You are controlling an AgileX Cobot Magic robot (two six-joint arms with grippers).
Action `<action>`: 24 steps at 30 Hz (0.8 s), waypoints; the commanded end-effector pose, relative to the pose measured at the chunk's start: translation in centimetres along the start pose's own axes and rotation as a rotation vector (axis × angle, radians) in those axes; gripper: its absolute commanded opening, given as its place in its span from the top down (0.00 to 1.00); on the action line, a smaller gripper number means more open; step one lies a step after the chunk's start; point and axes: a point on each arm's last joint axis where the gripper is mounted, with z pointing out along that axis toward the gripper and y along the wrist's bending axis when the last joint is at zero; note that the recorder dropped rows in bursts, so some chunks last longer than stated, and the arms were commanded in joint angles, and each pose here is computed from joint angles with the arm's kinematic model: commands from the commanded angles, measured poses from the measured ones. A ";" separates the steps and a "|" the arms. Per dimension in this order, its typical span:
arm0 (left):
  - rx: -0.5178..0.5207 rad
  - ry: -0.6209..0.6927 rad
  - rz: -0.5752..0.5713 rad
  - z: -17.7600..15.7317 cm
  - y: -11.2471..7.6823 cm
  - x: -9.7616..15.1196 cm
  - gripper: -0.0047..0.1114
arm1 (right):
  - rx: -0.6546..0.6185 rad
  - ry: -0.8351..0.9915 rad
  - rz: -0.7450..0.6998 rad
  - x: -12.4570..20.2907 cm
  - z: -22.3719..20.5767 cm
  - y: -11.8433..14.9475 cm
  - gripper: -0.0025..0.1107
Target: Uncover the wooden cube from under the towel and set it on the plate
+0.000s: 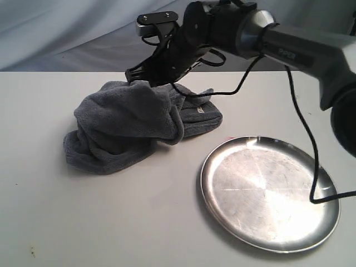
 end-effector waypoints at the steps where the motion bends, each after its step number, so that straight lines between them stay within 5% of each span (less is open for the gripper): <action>1: 0.001 0.001 -0.001 0.0 0.0 0.1 0.95 | -0.042 -0.022 -0.005 -0.9 0.9 2.4 0.98; 12: 0.001 0.001 -0.001 0.0 0.0 0.1 0.95 | -0.053 0.095 -0.245 1.0 1.1 10.8 0.98; 19: 0.001 0.001 -0.001 0.0 0.0 0.1 0.95 | -0.034 0.087 -0.275 2.5 -2.1 11.1 0.98; 24: 0.001 0.001 -0.001 0.0 0.0 0.1 0.95 | 0.000 0.055 -0.248 4.6 -4.1 8.9 0.98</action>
